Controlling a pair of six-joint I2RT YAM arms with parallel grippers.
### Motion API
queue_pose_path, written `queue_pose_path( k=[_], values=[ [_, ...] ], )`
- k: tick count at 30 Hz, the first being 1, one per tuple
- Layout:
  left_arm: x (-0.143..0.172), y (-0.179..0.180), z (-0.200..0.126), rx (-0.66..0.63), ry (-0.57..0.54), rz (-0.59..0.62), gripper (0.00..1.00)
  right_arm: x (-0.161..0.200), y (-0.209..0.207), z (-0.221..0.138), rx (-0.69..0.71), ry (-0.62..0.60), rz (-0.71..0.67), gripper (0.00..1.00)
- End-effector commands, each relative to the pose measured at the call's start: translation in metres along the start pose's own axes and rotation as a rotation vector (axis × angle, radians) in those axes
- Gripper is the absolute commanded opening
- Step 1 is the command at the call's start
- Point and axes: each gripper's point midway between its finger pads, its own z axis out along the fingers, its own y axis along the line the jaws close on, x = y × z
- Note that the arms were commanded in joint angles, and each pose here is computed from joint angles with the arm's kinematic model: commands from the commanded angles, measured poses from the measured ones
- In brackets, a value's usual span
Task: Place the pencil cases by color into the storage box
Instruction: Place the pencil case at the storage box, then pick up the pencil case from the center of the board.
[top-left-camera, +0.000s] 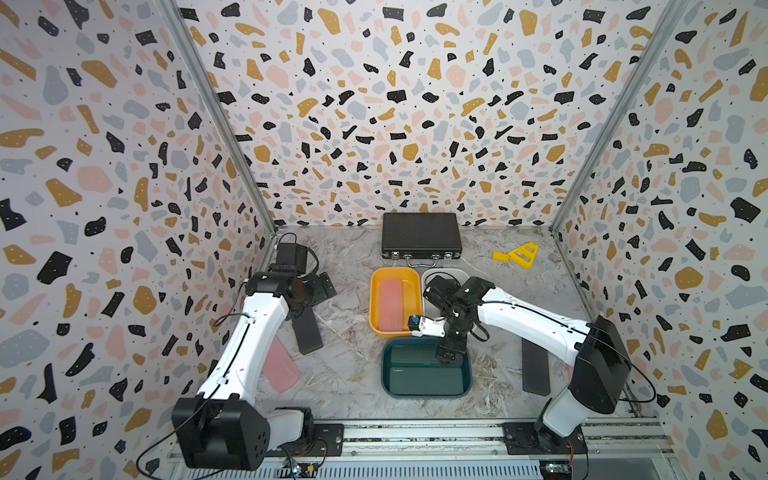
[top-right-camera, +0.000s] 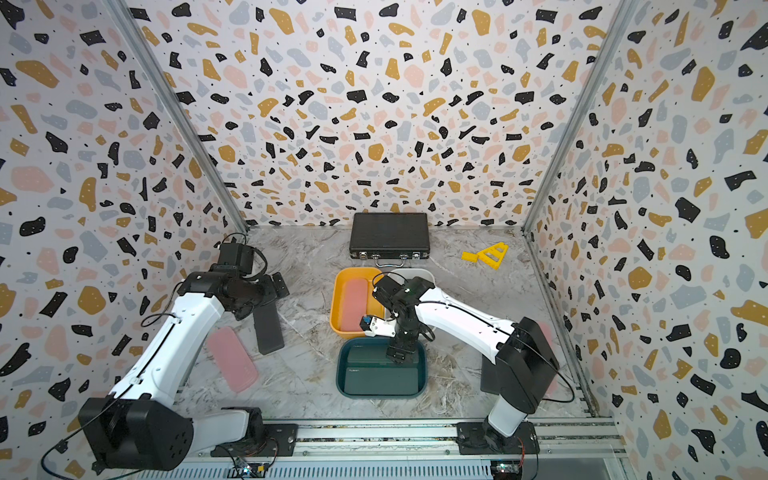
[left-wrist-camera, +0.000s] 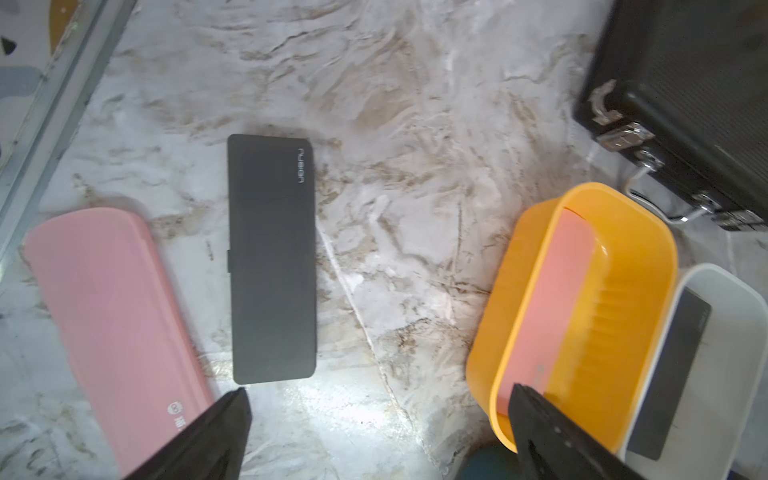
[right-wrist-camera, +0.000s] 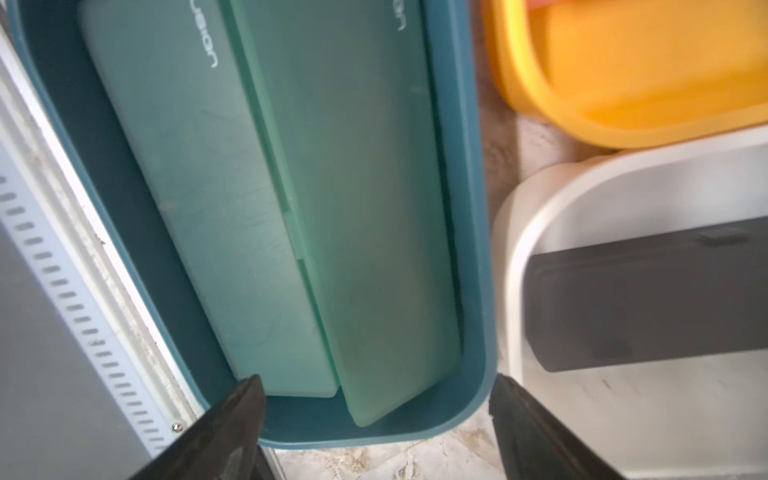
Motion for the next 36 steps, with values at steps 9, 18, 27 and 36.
queue_pose_path(
  k=[9, 18, 27, 36],
  values=[
    [-0.008, 0.048, 0.054, -0.176, 0.131, -0.129, 1.00, -0.003, -0.009, -0.005, 0.091, -0.103, 0.134, 0.94],
    [-0.006, 0.062, 0.082, -0.258, 0.203, -0.108, 1.00, 0.000, -0.017, -0.002, 0.127, -0.120, 0.225, 0.97],
    [0.005, 0.072, 0.106, -0.301, 0.277, -0.085, 1.00, 0.002, -0.019, -0.006, 0.153, -0.139, 0.267, 0.98],
    [0.017, 0.075, 0.122, -0.307, 0.329, -0.075, 1.00, 0.006, -0.019, -0.005, 0.159, -0.130, 0.275, 0.99]
  ],
)
